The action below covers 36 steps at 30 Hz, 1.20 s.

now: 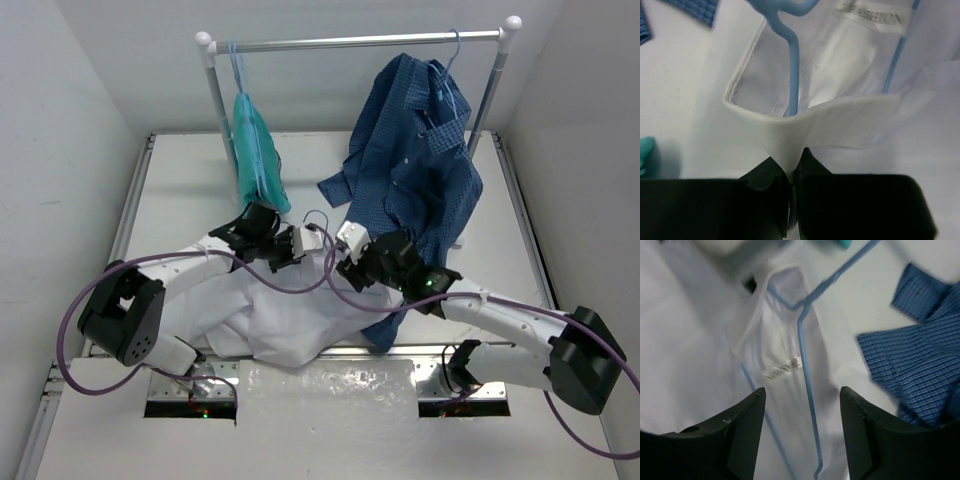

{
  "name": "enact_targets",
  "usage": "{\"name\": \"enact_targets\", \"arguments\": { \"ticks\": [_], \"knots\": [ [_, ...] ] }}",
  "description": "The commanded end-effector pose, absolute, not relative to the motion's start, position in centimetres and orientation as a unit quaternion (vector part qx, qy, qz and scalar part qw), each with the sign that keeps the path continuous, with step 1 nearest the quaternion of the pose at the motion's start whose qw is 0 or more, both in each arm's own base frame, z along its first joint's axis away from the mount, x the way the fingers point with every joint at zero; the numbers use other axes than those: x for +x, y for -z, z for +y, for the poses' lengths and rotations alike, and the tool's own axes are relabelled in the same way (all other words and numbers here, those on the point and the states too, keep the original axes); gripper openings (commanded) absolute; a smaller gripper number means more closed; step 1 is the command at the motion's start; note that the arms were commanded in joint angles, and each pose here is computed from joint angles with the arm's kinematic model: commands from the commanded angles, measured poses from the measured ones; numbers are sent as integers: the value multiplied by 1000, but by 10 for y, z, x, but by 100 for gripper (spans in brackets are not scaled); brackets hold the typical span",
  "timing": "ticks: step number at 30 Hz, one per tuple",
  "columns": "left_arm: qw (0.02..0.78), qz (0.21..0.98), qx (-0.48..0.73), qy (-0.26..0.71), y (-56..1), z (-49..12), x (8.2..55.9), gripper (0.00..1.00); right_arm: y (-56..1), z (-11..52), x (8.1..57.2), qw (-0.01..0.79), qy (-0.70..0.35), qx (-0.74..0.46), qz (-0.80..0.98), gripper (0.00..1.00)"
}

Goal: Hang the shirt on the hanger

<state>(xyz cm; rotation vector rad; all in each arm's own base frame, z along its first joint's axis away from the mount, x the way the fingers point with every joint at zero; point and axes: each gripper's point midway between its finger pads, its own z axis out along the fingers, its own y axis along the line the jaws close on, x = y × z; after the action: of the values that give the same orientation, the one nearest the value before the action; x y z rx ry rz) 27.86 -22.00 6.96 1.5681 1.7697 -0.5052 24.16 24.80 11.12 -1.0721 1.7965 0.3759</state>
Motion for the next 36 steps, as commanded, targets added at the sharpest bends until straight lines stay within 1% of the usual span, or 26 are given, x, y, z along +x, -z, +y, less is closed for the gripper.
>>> {"name": "enact_targets", "arguments": {
  "ticks": [1, 3, 5, 8, 12, 13, 17, 18, 20, 22, 24, 25, 28, 29, 30, 31, 32, 34, 36],
  "knots": [
    [387, 716, 562, 146, -109, -214, 303, 0, -171, 247, 263, 514, -137, -380, 757, 61],
    [396, 733, 539, 125, -122, -207, 309, 0, -193, 232, 274, 519, -111, -324, 783, 65],
    [409, 741, 519, 120, -135, -204, 310, 0, -208, 217, 283, 528, -100, -264, 801, 66],
    [424, 748, 497, 118, -147, -201, 309, 0, -208, 201, 286, 520, -108, -201, 823, 69],
    [434, 748, 486, 123, -158, -200, 306, 0, -184, 189, 284, 494, -124, -162, 845, 72],
    [439, 745, 486, 125, -163, -201, 305, 0, -180, 182, 288, 486, -133, -134, 853, 73],
    [445, 738, 487, 139, -169, -204, 299, 0, -160, 179, 293, 471, -159, -124, 858, 74],
    [449, 737, 486, 140, -170, -204, 299, 0, -162, 182, 297, 476, -170, -127, 853, 74],
    [453, 739, 478, 143, -173, -205, 300, 0, -155, 201, 296, 455, -206, -151, 853, 73],
    [456, 741, 471, 143, -175, -205, 301, 0, -148, 210, 295, 437, -224, -158, 857, 72],
    [462, 740, 466, 143, -179, -205, 301, 0, -131, 206, 295, 422, -212, -150, 869, 69],
    [465, 740, 464, 143, -180, -205, 301, 0, -122, 203, 294, 416, -203, -147, 874, 67],
    [469, 743, 454, 149, -182, -205, 300, 0, -103, 194, 294, 406, -173, -159, 883, 44],
    [471, 743, 451, 149, -183, -205, 300, 0, -95, 189, 293, 398, -156, -163, 889, 22],
    [473, 745, 447, 149, -184, -204, 299, 0, -93, 187, 292, 395, -151, -166, 891, 11],
    [475, 745, 444, 149, -185, -204, 300, 0, -91, 185, 292, 395, -146, -171, 891, 3],
    [475, 748, 441, 144, -185, -202, 301, 0, -96, 186, 294, 407, -147, -172, 885, 0],
    [479, 749, 435, 140, -191, -201, 303, 0, -113, 193, 298, 436, -145, -195, 866, 0],
    [482, 752, 432, 128, -196, -198, 308, 0, -143, 211, 300, 487, -122, -252, 827, 0]
  ]
}}
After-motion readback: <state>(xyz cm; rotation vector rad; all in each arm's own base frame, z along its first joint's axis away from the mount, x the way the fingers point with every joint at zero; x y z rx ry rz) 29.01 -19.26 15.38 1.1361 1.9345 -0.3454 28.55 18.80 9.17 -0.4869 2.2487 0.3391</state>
